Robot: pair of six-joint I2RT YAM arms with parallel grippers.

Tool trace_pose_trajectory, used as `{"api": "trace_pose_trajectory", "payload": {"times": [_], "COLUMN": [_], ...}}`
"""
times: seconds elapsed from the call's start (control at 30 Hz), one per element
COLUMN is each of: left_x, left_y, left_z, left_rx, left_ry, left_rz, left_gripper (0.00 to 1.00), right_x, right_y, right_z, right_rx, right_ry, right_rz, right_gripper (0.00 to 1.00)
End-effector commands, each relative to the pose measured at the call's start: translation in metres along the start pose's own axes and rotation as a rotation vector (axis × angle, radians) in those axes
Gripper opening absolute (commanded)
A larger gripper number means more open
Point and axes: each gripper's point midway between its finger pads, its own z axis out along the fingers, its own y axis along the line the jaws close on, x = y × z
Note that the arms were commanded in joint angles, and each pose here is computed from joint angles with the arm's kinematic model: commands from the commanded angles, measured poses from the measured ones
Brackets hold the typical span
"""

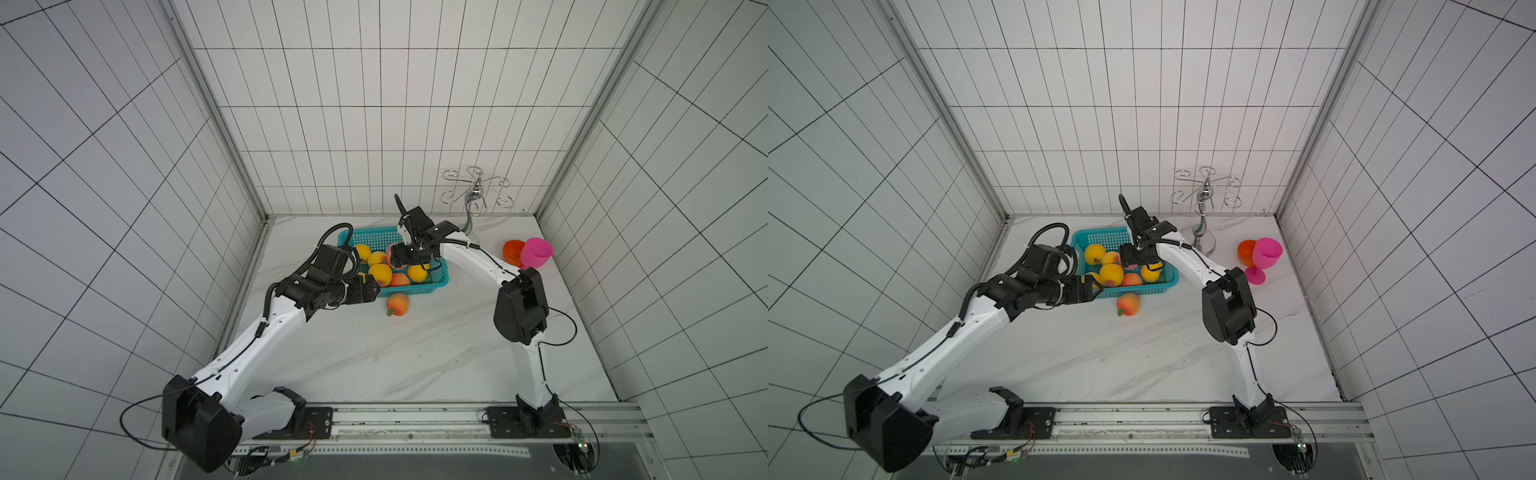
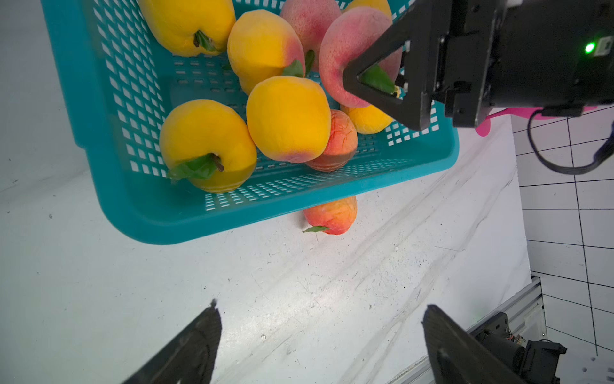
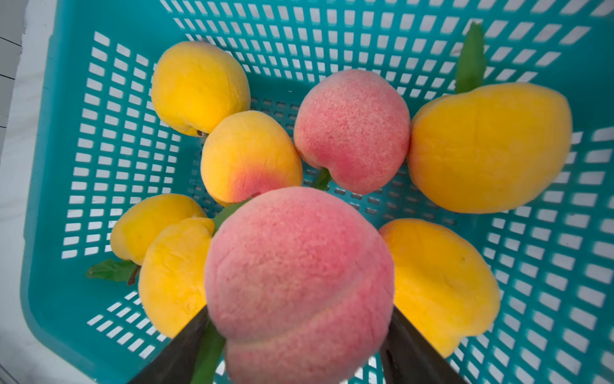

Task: Put the peaches into the basket
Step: Place the peach in the basket.

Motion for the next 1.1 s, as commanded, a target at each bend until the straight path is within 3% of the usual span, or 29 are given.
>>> {"api": "trace_pose_trajectory", "payload": {"times": [0.0, 0.53, 0.9, 1.07], "left_x": [-0.01, -0.013, -0.011, -0.007], "left_y": [-0.005, -0.006, -0.006, -0.004], "left_z": [-0.002, -0.009, -0.018, -0.025], "left_rx": [0.017, 0.025, 0.026, 0.024], "left_ry": [-0.023, -0.035, -0.049, -0.062], "left_rz": [0.025, 0.029, 0.034, 0.035], "left_gripper": [0.93, 0.93, 0.93, 0.93], "right_x": [-0.007, 0.003, -0.001, -0.003], "right_y": [-0.007, -0.014, -0.013, -0.01], "right_z": [-0.004, 0.003, -0.014, -0.031], "right_rx": [0.026, 0.052, 0.062, 0.072], "right_ry": [-0.002, 0.04, 0.018, -0.009], "right_rz": [-0.011, -0.011, -0.019, -0.029], "right_gripper": [0.75, 0.77, 0.89, 0.89]}}
